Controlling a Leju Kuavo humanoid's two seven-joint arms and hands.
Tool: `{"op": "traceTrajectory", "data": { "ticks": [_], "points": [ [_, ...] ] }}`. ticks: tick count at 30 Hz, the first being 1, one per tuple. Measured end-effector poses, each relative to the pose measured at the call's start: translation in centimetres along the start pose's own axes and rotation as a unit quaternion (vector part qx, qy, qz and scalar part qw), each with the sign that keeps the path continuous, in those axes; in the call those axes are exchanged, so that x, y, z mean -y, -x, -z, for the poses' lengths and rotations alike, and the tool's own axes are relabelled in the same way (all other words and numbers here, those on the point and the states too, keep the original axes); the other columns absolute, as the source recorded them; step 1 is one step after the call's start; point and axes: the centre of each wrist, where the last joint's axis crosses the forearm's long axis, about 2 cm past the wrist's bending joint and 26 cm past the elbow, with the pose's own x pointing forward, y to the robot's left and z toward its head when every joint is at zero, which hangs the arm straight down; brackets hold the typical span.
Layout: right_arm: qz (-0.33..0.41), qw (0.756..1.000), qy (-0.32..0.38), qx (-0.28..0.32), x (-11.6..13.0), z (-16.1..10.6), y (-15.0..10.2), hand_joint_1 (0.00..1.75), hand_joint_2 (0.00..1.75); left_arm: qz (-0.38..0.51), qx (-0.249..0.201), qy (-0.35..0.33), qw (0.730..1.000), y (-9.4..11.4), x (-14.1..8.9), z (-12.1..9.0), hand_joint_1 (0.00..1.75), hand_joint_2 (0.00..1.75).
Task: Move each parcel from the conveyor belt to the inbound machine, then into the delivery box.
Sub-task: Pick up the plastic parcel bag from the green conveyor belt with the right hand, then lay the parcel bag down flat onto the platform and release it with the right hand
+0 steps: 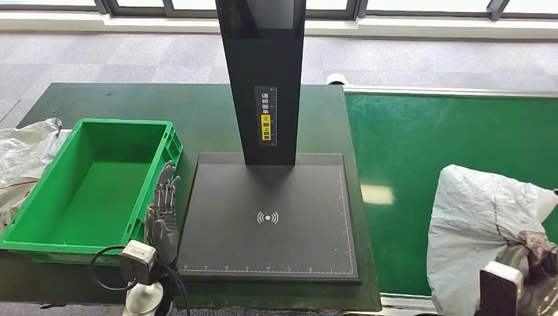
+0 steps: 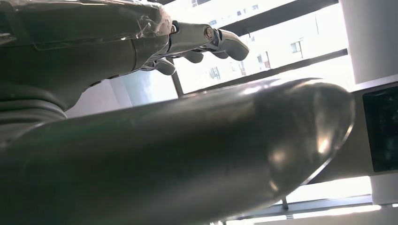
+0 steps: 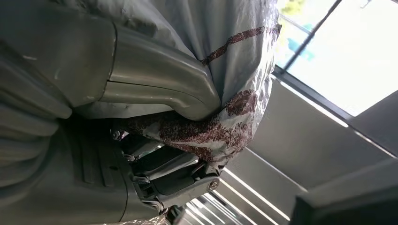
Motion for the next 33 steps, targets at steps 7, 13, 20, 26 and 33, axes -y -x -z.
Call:
{"op": "traceTrajectory", "data": {
  "ticks": [7,13,20,26,33],
  "points": [
    [-0.003,0.996,-0.008,0.093,-0.3,0.0,-4.6,1.75,1.75,-0.005,0.0,0.012,1.0,0.3,0.6,0.5,0.0,0.0],
    [0.016,0.986,-0.066,0.149,-4.0,0.9,-9.3,1.75,1.75,-0.015,0.007,0.03,0.999,0.3,1.1,1.5,0.0,0.0],
    [0.084,0.972,-0.134,0.172,-8.9,1.3,-13.6,1.75,1.75,-0.044,0.018,0.033,0.998,0.5,1.3,2.1,0.0,0.0],
    [0.149,0.95,-0.211,0.176,-13.2,0.3,-15.1,1.75,1.75,-0.051,0.015,0.021,0.998,0.9,1.3,1.9,0.0,0.0],
    [0.202,0.923,-0.275,0.177,-16.9,-0.3,-16.0,1.75,1.75,-0.04,0.005,0.014,0.999,1.2,1.6,2.4,0.0,0.0]
  ]
}}
